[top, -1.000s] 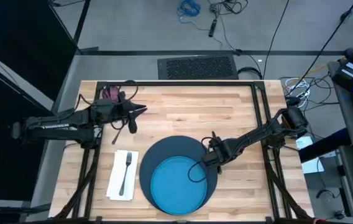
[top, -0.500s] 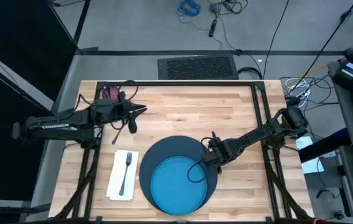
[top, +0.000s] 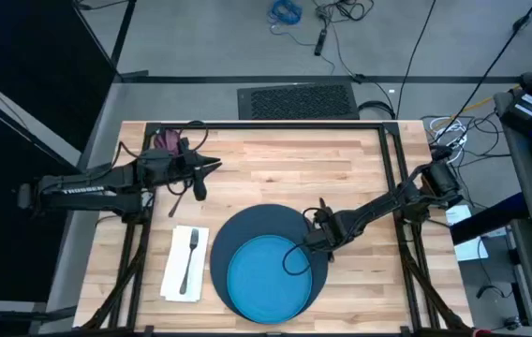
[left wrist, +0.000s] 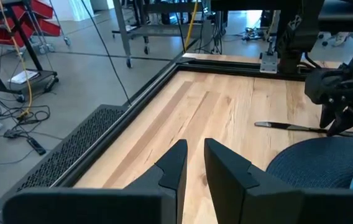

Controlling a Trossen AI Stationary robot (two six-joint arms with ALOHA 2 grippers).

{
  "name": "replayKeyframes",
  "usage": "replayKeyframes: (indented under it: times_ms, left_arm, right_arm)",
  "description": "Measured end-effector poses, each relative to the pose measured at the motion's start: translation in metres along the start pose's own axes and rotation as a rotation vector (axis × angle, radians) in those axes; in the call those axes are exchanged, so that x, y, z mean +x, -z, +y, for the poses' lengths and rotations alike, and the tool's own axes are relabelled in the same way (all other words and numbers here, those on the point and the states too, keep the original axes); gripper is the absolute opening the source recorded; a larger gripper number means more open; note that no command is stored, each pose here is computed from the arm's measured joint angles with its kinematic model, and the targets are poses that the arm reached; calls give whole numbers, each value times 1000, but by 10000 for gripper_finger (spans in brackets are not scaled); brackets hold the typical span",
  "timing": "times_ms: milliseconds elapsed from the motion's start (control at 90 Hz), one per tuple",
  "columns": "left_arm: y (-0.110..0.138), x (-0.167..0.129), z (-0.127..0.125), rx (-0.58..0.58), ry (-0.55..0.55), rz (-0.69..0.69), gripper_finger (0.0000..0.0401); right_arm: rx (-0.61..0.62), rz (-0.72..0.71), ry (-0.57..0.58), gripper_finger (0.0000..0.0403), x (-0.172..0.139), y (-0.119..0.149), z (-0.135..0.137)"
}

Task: Set table place
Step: Move the table knife to the right of the table mat

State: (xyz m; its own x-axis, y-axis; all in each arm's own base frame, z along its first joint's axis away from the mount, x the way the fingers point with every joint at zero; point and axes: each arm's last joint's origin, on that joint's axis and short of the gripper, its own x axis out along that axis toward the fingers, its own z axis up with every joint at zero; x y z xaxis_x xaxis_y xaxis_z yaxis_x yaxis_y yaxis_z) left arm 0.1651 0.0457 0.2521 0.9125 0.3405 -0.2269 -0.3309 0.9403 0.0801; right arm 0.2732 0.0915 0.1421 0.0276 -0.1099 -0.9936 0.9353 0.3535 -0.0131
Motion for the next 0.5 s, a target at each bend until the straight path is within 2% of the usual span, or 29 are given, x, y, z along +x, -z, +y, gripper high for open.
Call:
replayKeyframes:
  times_ms: [356,500]
  left_arm:
    - [0,0,0,0,0,-1,42]
    - [0,0,0,0,0,0,42]
  right_arm:
    - [-3,1,3,101,0,0,0]
    - [-3,8,1,85,0,0,0]
